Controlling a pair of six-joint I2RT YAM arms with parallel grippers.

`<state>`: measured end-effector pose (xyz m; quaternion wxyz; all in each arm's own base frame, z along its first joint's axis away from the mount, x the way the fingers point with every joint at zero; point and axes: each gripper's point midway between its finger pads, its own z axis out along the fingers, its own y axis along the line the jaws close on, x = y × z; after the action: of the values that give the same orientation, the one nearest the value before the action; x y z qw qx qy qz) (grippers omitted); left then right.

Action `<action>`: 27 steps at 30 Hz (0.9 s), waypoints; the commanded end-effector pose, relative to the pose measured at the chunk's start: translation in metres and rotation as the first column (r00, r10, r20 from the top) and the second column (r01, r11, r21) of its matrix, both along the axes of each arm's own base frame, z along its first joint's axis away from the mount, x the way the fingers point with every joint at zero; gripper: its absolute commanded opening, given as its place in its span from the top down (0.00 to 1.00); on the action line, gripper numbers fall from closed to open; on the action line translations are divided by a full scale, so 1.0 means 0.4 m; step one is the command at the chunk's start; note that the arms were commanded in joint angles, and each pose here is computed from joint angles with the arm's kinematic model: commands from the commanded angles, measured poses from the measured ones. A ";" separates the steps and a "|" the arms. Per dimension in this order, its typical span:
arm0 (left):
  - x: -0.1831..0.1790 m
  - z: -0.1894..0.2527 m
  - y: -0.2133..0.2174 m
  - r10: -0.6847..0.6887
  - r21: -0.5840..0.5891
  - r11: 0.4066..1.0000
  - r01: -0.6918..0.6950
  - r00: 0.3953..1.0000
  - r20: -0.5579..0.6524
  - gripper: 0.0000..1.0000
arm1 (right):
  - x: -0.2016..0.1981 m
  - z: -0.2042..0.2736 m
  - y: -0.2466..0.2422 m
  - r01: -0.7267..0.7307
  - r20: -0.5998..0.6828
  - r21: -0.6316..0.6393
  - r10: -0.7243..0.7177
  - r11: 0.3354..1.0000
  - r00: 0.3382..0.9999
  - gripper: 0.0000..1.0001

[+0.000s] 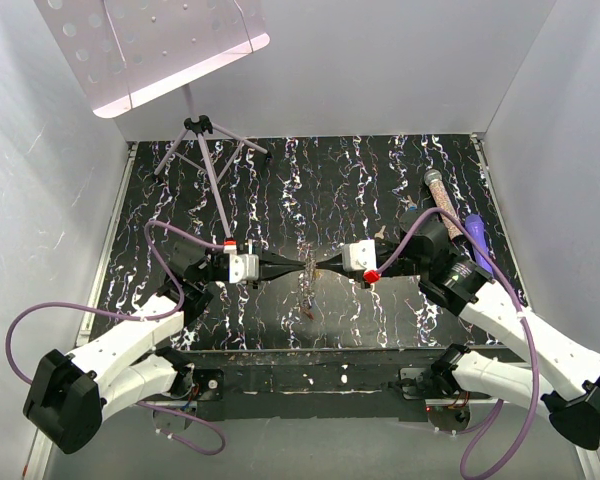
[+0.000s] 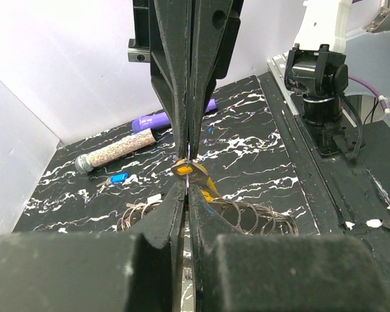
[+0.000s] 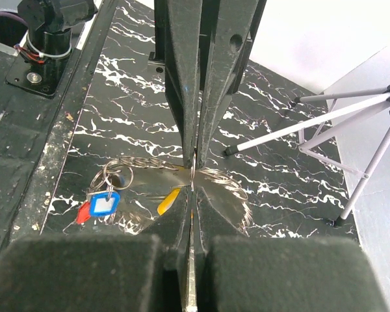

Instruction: Put the keys on the keyring

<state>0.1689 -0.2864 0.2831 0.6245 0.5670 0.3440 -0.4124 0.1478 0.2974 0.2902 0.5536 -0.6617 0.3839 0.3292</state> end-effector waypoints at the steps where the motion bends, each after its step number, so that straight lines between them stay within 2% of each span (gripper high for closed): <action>1: -0.007 0.034 0.005 0.018 -0.043 0.999 -0.016 0.998 0.053 1.00 | 0.002 0.036 0.009 0.003 0.018 0.041 -0.004 0.999 1.000 0.99; 27: -0.011 0.034 0.004 0.013 -0.048 0.999 -0.010 0.998 0.054 1.00 | 0.011 0.035 0.014 0.018 0.006 0.033 -0.019 0.999 1.000 0.99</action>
<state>0.1684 -0.2875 0.2847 0.6298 0.5629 0.3418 -0.4120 0.1504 0.2999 0.2839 0.5444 -0.6580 0.3997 0.3331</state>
